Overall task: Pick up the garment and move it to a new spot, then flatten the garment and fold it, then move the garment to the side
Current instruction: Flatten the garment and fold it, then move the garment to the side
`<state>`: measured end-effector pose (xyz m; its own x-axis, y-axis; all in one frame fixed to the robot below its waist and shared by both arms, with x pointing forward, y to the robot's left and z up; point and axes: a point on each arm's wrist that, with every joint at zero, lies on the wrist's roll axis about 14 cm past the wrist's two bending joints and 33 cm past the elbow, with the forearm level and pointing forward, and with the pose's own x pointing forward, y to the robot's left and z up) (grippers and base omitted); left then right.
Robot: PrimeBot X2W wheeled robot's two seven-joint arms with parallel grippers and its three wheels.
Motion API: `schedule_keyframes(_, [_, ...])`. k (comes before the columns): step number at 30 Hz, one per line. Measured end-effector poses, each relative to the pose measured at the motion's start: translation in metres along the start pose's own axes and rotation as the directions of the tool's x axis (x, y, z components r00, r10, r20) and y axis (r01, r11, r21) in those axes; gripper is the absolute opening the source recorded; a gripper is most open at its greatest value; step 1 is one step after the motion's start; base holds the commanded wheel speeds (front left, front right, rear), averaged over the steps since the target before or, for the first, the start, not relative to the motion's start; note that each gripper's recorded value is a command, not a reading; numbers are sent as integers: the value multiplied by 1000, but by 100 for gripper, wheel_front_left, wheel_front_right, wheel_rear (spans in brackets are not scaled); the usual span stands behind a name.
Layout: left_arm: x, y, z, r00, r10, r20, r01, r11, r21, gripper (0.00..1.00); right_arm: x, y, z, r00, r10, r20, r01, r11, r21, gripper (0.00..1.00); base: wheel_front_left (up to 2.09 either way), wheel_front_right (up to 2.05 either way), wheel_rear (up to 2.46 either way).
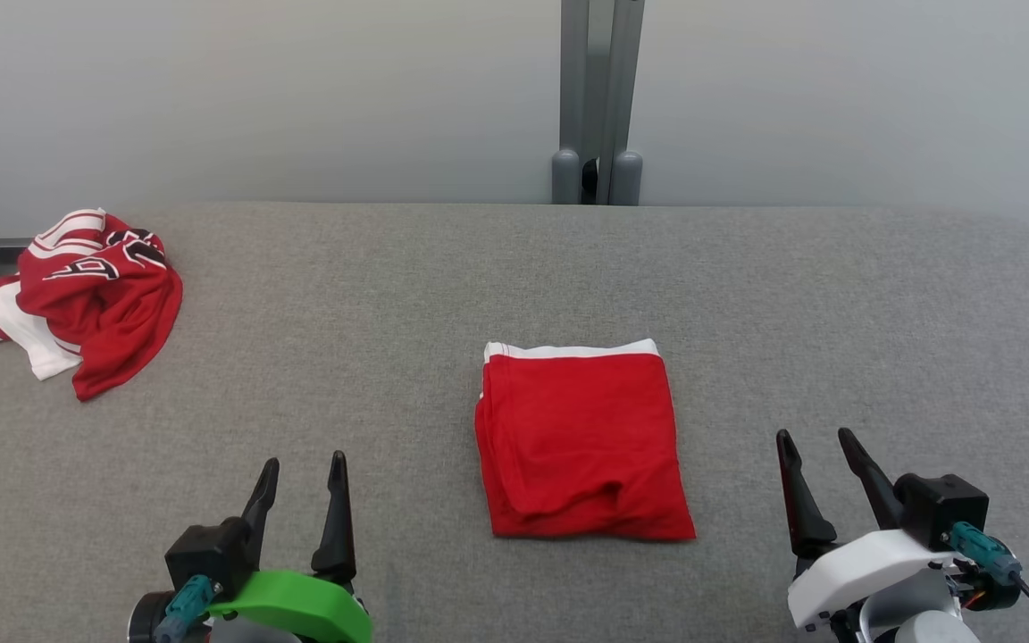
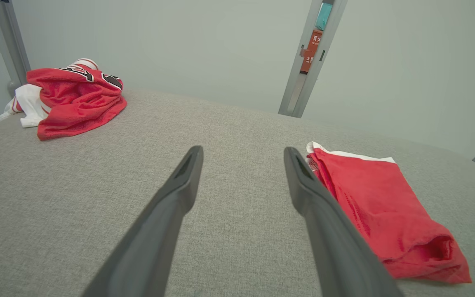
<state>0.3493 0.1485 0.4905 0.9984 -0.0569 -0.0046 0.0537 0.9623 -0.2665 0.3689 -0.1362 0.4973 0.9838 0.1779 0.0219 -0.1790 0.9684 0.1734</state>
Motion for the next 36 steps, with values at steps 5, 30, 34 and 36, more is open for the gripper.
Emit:
schedule_keyframes(5, [0, 2, -1, 1000, 8, -2, -8, 1000, -2, 100, 1, -2, -10, 999, -4, -43, 3, 1000, -16, 100, 0, 0, 0])
schedule_keyframes(30, [-29, 59, -10, 980, 200, -24, -200, 980, -2, 100, 78, 50, -105, 832, 120, -542, -138, 990, 8, 100, 0, 0, 0])
schedule_keyframes(34, [-36, 71, -14, 971, 238, -35, -238, 971, 4, 100, 77, 64, -125, 791, 157, -591, -156, 986, 53, 100, 0, 0, 0])
schedule_keyframes(36, [-37, 74, -16, 968, 248, -43, -247, 969, 11, 100, 80, 68, -129, 785, 166, -597, -164, 985, 58, 69, 0, 0, 0])
